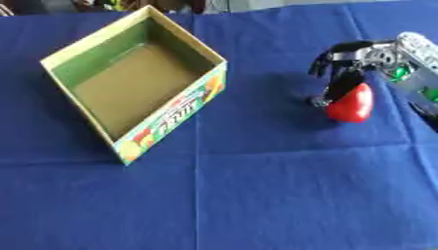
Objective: Pick up objects on the table and place them in the box.
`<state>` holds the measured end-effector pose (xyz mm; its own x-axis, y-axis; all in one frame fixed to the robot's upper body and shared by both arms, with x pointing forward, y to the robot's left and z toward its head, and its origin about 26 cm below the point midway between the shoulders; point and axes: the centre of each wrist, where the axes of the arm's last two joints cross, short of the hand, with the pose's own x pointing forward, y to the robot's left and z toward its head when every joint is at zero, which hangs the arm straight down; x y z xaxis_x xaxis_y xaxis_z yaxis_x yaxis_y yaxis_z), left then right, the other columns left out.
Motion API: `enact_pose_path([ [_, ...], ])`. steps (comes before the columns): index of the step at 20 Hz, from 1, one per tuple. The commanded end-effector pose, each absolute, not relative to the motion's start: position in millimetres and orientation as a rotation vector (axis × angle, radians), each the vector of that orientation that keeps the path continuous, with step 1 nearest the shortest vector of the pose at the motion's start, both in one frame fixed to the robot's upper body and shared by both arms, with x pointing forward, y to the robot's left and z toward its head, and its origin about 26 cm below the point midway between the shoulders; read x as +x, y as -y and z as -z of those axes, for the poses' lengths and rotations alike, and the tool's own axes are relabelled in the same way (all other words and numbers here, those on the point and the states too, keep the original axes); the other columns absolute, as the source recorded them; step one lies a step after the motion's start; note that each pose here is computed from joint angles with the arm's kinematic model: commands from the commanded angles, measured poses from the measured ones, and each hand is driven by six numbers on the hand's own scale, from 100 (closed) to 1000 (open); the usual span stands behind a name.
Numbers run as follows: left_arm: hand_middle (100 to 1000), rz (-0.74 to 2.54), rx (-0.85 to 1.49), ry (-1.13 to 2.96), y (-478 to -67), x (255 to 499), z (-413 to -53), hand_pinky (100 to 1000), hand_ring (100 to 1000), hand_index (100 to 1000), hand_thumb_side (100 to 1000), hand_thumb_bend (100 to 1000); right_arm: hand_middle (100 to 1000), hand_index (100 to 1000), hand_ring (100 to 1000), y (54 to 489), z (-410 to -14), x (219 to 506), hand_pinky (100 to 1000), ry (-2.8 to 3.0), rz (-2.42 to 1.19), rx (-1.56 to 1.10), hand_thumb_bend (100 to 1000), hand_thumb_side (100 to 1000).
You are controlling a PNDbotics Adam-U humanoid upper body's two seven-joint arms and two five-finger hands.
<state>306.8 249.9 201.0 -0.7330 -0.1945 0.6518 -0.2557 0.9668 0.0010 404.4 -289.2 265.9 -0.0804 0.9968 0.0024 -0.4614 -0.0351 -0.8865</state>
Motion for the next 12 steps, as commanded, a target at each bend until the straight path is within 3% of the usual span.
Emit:
enact_pose_path([
  [1,779,-0.112,0.304,2.442,-248.0,304.4,-208.1,607,833,800,1000,100,858,941,813,293.1,-290.7,395.6,722,0.897,-1.439,-0.845,547,567],
  [6,779,-0.105,0.304,2.440,-248.0,304.2,-207.5,608,832,799,1000,100,895,957,863,295.7,-300.4,387.6,762,0.895,-1.458,-0.859,611,565],
  [12,778,-0.102,0.306,2.439,-248.5,304.1,-207.1,608,833,796,1000,100,898,952,874,308.8,-301.6,379.6,776,0.872,-1.468,-0.885,596,546],
])
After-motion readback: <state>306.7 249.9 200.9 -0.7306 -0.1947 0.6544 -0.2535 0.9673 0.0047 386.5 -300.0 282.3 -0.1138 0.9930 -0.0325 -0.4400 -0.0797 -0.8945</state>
